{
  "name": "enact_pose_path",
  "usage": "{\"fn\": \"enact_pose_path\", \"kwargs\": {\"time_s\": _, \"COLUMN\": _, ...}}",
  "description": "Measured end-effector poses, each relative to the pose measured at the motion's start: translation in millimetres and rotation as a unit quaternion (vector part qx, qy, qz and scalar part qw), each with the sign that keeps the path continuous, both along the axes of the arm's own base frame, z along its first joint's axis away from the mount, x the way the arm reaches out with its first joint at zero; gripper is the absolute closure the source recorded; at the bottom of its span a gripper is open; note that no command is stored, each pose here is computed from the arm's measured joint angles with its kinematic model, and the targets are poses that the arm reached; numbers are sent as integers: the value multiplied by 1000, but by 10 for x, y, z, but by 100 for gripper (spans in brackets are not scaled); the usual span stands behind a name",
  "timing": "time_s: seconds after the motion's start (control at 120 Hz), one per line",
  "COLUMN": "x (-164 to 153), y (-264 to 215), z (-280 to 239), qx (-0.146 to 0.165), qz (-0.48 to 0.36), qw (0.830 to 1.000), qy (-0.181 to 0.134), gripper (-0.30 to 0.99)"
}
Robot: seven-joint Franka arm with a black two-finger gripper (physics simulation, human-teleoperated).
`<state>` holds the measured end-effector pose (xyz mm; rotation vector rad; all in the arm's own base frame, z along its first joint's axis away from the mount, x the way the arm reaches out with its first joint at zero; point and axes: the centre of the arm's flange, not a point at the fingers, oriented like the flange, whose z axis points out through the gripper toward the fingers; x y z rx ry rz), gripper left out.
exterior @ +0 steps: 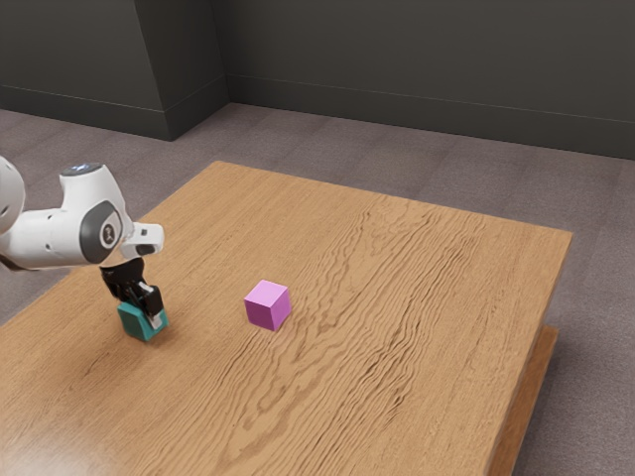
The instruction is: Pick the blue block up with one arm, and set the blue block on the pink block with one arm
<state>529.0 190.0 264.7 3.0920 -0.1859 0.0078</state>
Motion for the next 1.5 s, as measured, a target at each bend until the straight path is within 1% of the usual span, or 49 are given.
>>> {"fn": "enact_pose_path", "kwargs": {"time_s": 0.108, "x": 19, "y": -1, "z": 175, "qx": 4, "qz": -2, "qw": 1000, "qy": -14, "gripper": 32}}
{"fn": "enact_pose_path", "kwargs": {"time_s": 0.167, "x": 65, "y": -114, "z": 318, "qx": 3, "qz": -11, "qw": 1000, "qy": -25, "gripper": 31}}
{"fn": "enact_pose_path", "kwargs": {"time_s": 0.233, "x": 193, "y": -580, "z": 613, "qx": -1, "qz": -47, "qw": 998, "qy": -42, "gripper": 31}}
{"fn": "enact_pose_path", "kwargs": {"time_s": 0.308, "x": 328, "y": -1215, "z": 829, "qx": -6, "qz": -92, "qw": 994, "qy": -50, "gripper": 32}}
{"fn": "enact_pose_path", "kwargs": {"time_s": 0.342, "x": 389, "y": -1391, "z": 882, "qx": -8, "qz": -102, "qw": 993, "qy": -52, "gripper": 33}}
{"fn": "enact_pose_path", "kwargs": {"time_s": 0.375, "x": 439, "y": -1470, "z": 901, "qx": -9, "qz": -102, "qw": 993, "qy": -51, "gripper": 33}}
{"fn": "enact_pose_path", "kwargs": {"time_s": 0.508, "x": 566, "y": -1515, "z": 842, "qx": -16, "qz": -68, "qw": 997, "qy": -40, "gripper": 32}}
{"fn": "enact_pose_path", "kwargs": {"time_s": 0.617, "x": 794, "y": -1640, "z": 823, "qx": -18, "qz": -45, "qw": 998, "qy": -37, "gripper": 31}}
{"fn": "enact_pose_path", "kwargs": {"time_s": 0.875, "x": 1018, "y": -1745, "z": 813, "qx": -19, "qz": 20, "qw": 999, "qy": -21, "gripper": 31}}
{"fn": "enact_pose_path", "kwargs": {"time_s": 1.033, "x": 1155, "y": -1761, "z": 756, "qx": -4, "qz": 47, "qw": 999, "qy": 0, "gripper": 31}}
{"fn": "enact_pose_path", "kwargs": {"time_s": 1.15, "x": 1260, "y": -1930, "z": 748, "qx": 6, "qz": 52, "qw": 999, "qy": 11, "gripper": 31}}
{"fn": "enact_pose_path", "kwargs": {"time_s": 1.367, "x": 1260, "y": -2034, "z": 673, "qx": 28, "qz": 64, "qw": 997, "qy": 30, "gripper": 32}}
{"fn": "enact_pose_path", "kwargs": {"time_s": 1.5, "x": 1264, "y": -2037, "z": 642, "qx": 40, "qz": 64, "qw": 997, "qy": 32, "gripper": 32}}
